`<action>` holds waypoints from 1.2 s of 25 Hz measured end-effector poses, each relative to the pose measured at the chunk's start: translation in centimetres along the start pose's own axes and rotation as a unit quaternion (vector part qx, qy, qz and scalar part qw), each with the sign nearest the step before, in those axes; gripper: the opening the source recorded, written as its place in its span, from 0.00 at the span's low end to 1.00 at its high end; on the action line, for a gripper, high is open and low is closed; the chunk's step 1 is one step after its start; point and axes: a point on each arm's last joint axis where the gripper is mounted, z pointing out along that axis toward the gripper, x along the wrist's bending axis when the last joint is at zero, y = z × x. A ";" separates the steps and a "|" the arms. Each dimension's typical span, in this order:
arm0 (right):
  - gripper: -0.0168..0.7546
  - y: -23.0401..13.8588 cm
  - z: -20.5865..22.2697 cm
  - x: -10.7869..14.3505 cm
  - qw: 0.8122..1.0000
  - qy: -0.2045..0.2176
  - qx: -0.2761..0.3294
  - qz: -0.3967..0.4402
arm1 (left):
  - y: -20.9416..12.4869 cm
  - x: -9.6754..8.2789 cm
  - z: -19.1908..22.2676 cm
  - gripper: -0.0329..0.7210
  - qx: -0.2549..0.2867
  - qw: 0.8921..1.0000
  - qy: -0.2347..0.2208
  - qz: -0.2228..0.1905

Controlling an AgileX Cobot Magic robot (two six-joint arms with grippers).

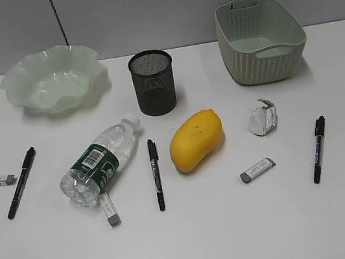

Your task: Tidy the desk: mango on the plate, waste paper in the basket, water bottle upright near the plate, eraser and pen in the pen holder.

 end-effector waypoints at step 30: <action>0.71 0.0 0.0 0.0 1.000 0.000 0.000 0.000 | 4.6 -20.9 25.6 0.85 0.326 0.880 -0.278 0.205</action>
